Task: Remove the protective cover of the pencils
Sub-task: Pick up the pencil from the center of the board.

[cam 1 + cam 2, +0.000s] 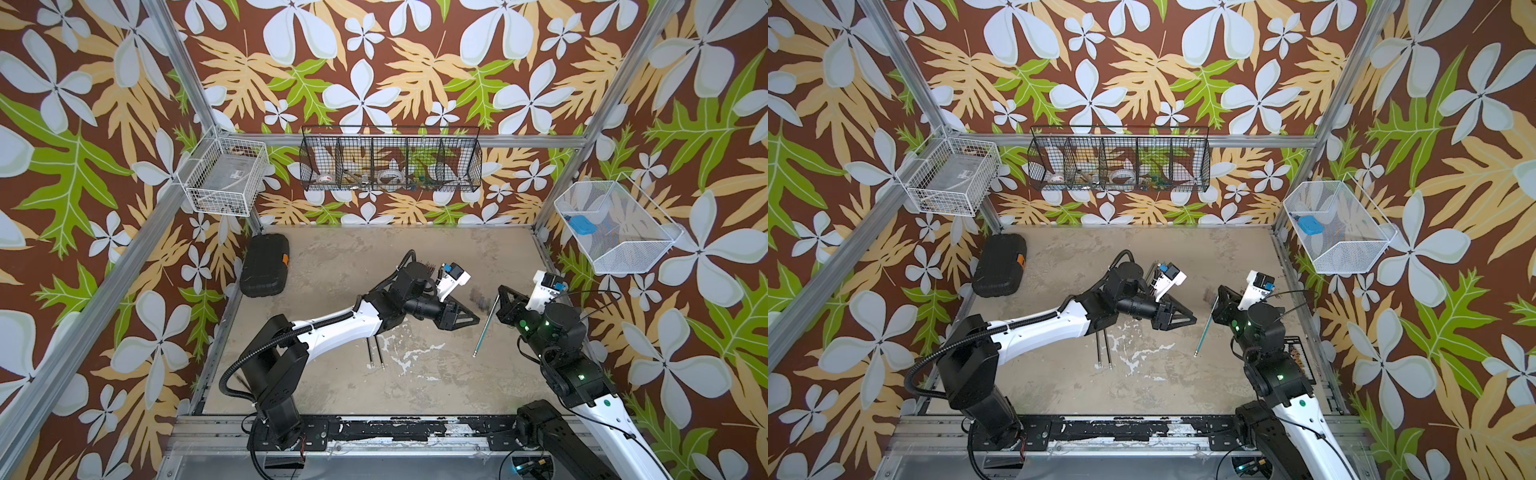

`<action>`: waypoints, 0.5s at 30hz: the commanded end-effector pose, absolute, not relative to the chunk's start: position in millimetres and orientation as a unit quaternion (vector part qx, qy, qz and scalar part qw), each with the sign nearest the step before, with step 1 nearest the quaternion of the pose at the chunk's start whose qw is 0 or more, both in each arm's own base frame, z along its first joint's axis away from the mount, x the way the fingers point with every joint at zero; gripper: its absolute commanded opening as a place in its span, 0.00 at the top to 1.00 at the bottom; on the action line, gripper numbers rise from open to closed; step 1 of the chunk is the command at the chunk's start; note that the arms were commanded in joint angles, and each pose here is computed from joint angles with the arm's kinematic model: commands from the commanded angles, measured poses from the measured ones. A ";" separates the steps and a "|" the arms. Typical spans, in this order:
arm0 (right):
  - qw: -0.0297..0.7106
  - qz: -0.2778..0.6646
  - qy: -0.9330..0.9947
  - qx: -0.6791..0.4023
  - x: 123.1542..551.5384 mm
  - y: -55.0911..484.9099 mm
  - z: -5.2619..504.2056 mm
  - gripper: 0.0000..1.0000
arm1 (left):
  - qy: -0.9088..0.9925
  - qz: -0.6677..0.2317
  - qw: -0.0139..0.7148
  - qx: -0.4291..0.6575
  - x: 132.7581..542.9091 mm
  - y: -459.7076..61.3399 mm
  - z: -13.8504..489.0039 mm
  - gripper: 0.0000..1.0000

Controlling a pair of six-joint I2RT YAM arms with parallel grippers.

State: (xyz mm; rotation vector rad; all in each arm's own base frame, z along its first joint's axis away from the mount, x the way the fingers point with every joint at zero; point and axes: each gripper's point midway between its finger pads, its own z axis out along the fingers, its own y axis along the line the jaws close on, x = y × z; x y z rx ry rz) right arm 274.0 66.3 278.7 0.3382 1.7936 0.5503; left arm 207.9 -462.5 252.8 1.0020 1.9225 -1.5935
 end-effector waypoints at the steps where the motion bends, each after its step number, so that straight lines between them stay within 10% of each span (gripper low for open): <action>1: 0.578 0.277 0.749 0.170 270.5 69.5 292.4 1.00 | 0.694 -0.561 0.233 0.388 201.1 -469.6 246.4 0.57; 15: 0.589 0.283 0.722 0.226 266.3 53.9 304.4 1.00 | 0.737 -0.515 0.221 0.378 212.9 -475.6 218.4 0.64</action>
